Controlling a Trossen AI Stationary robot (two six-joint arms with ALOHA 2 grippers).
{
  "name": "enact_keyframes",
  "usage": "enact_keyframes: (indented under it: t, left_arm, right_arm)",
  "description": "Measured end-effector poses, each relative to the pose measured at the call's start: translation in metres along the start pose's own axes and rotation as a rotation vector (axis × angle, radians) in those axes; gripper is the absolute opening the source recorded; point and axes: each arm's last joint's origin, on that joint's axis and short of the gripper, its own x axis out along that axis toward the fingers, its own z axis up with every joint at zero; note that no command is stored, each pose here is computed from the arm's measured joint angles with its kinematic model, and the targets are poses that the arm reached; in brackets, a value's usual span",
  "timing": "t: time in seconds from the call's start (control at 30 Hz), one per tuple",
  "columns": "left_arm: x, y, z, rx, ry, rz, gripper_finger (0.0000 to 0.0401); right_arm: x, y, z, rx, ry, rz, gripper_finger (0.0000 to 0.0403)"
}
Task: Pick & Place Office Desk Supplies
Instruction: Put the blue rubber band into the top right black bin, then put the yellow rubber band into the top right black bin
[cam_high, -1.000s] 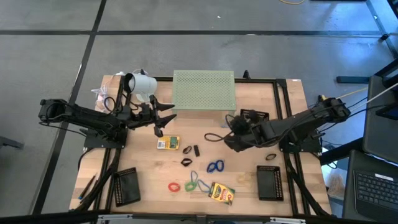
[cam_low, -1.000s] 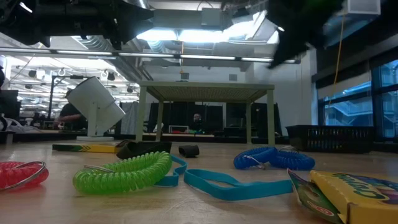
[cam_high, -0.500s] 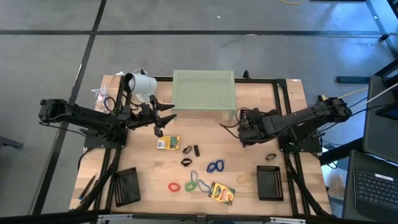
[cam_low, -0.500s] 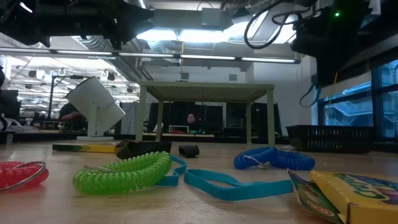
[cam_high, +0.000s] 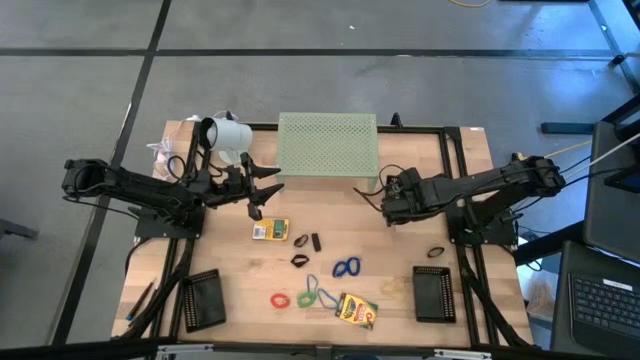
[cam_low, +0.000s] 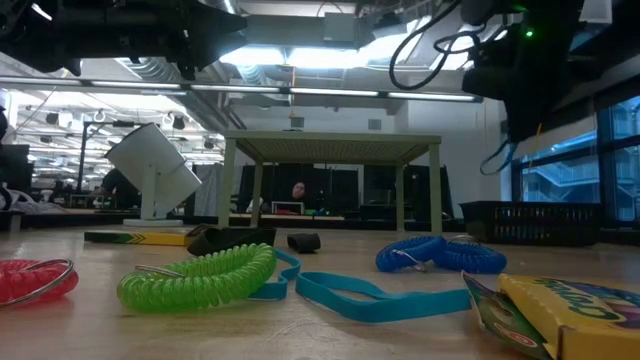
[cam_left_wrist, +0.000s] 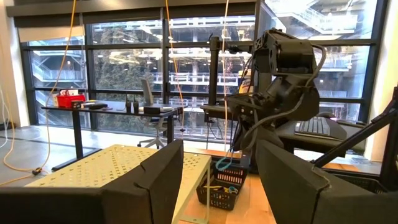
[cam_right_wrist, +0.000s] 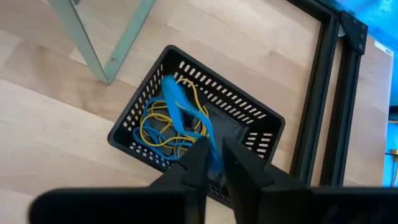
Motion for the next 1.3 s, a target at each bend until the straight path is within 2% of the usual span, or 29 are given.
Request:
enact_keyframes:
  t: [0.3, 0.5, 0.6, 0.7, 0.97, 1.17, 1.3]
  left_arm:
    - [0.0, 0.0, -0.001, 0.003, 0.013, 0.0, 0.0198]
    - [0.0, 0.0, -0.001, 0.003, 0.013, 0.0, 0.0198]
    - [0.0, 0.0, -0.001, 0.003, 0.013, 0.0, 0.0198]
    - [0.0, 0.0, -0.001, 0.003, 0.013, 0.0, 0.0198]
    - [0.0, 0.0, -0.001, 0.003, 0.013, 0.0, 0.0198]
    - [0.0, 0.0, -0.001, 0.003, 0.013, 0.0, 0.0198]
    - [0.0, 0.0, -0.001, 0.004, 0.015, 0.0, 0.0198]
  right_arm:
    - [0.0, 0.0, 0.0, 0.0, -0.002, -0.002, 0.0146]
    - [0.0, 0.0, 0.0, 0.0, -0.002, -0.001, 0.0183]
    - [0.0, 0.001, 0.0, 0.004, 0.022, 0.011, 0.0186]
    - [-0.001, 0.007, -0.003, 0.024, 0.119, 0.083, 0.0183]
    - [-0.023, 0.036, -0.028, -0.057, 0.317, 0.437, 0.0161]
    - [-0.031, 0.051, -0.057, -0.177, 0.365, 0.486, 0.0153]
    - [-0.033, 0.07, -0.078, -0.353, 0.33, 0.571, 0.0153]
